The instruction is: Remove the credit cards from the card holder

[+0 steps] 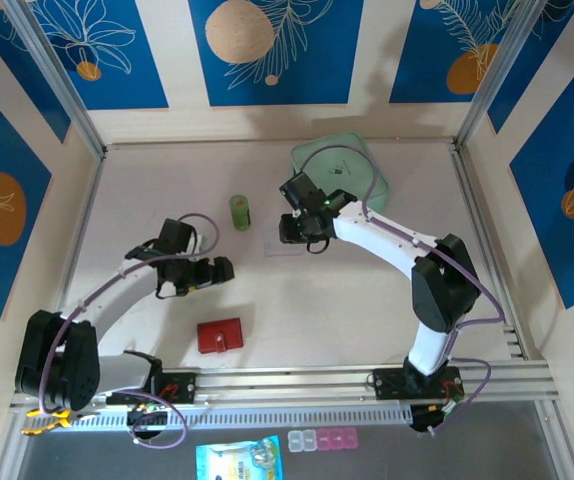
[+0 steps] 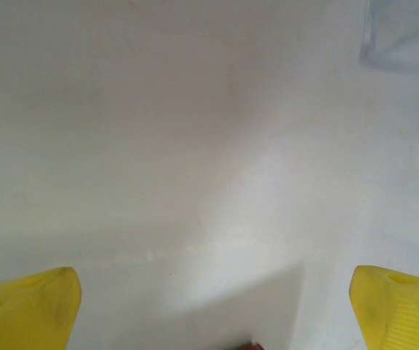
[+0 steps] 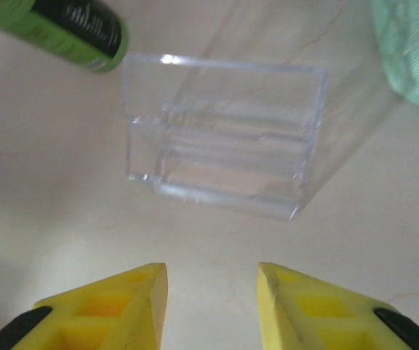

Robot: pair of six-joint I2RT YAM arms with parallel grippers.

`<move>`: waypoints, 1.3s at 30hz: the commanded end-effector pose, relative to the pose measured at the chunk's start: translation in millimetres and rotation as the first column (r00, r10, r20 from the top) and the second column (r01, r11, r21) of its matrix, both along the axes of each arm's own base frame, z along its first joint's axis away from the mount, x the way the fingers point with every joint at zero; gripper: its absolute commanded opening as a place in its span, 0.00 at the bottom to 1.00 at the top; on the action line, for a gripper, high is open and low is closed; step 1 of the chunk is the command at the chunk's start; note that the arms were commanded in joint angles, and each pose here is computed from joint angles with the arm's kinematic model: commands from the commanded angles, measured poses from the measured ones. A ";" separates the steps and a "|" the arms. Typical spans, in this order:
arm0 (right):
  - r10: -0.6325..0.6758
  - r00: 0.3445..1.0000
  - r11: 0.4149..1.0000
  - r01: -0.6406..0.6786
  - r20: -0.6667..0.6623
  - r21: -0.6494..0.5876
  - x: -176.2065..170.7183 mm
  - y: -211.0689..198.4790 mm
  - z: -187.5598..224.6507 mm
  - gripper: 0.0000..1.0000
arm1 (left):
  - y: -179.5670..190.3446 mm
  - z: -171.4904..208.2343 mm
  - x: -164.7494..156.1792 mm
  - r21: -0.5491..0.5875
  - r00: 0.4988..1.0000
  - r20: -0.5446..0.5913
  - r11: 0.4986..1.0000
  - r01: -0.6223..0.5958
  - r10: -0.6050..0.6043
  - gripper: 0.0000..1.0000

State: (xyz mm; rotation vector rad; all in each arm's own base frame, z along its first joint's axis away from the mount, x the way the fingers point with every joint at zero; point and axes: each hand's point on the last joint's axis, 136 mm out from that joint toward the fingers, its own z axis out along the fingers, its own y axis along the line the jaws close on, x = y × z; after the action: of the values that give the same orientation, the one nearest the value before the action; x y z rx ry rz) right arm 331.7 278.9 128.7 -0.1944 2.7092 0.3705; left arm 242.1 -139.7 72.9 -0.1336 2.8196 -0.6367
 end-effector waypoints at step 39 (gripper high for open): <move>-0.057 0.998 0.994 0.059 -0.025 0.089 -47.3 -39.5 -9.4 0.47 | 15.9 -32.7 -135.5 0.260 0.962 -0.271 0.965 0.027 0.046 1.00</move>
State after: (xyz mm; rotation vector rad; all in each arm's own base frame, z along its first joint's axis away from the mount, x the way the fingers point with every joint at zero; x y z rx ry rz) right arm 288.2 240.8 117.1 -0.1095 2.7086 0.4499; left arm 119.5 -130.3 39.1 -0.1190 3.1015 -0.2969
